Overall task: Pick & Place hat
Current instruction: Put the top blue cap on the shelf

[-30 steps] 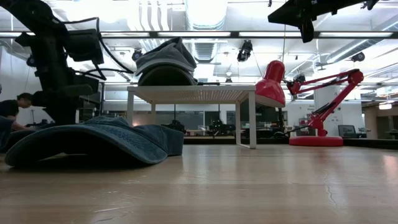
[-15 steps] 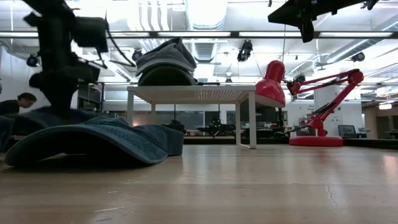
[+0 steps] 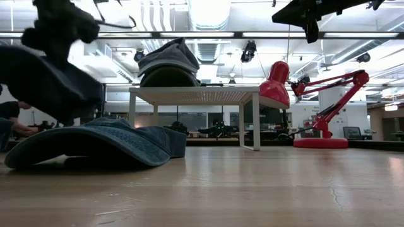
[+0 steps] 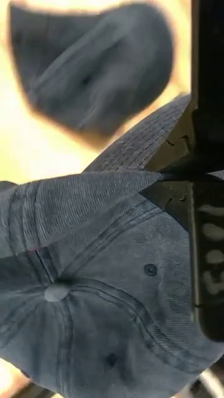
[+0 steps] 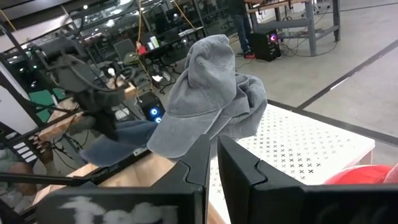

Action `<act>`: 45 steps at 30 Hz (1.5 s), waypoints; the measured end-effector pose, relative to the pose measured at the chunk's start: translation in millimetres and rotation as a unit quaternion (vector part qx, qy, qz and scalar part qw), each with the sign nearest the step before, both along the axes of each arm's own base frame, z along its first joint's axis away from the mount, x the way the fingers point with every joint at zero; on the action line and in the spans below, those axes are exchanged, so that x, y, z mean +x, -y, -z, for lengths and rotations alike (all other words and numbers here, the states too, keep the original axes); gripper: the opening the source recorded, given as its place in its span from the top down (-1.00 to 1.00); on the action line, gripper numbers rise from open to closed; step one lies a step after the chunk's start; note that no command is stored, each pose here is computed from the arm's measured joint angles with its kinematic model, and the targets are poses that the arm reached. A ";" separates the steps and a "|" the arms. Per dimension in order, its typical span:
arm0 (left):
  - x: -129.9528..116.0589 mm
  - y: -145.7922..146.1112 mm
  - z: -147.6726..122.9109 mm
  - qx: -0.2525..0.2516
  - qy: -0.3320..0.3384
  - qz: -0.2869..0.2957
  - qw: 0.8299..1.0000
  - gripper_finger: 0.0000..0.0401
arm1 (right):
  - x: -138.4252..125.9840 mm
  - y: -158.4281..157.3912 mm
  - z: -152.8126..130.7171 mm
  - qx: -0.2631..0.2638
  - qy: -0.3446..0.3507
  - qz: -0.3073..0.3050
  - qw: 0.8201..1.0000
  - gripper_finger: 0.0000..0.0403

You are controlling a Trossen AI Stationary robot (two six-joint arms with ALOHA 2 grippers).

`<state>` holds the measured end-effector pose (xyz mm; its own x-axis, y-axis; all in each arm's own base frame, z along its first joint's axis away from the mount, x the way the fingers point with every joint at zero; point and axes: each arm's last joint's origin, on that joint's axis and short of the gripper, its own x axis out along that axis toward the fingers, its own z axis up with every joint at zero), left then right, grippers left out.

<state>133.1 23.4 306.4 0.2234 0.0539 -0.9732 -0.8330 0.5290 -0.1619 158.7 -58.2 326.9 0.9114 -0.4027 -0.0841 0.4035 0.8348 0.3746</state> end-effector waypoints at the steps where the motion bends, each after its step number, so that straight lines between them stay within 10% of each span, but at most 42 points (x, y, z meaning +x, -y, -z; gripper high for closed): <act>1: 0.2 3.1 -3.6 -0.011 0.006 0.002 1.000 1.00 | 0.0 0.0 0.0 0.000 0.000 0.000 1.000 0.86; 11: 16.5 35.6 -34.1 -0.074 0.048 0.048 0.995 1.00 | 0.1 0.0 -0.9 -0.002 0.004 0.000 1.000 0.86; 25: 101.0 99.8 -60.2 -0.087 0.028 0.168 0.982 1.00 | 1.6 -4.3 -1.0 0.072 0.031 -0.071 0.994 0.86; 33: 149.7 124.5 -73.0 -0.076 0.053 0.193 0.977 1.00 | 1.8 -5.2 -0.5 0.121 0.043 -0.084 0.988 0.86; 45: 212.7 135.9 -110.6 0.010 0.171 0.149 0.974 1.00 | 1.6 -4.6 -0.2 0.059 0.021 -0.085 0.994 0.86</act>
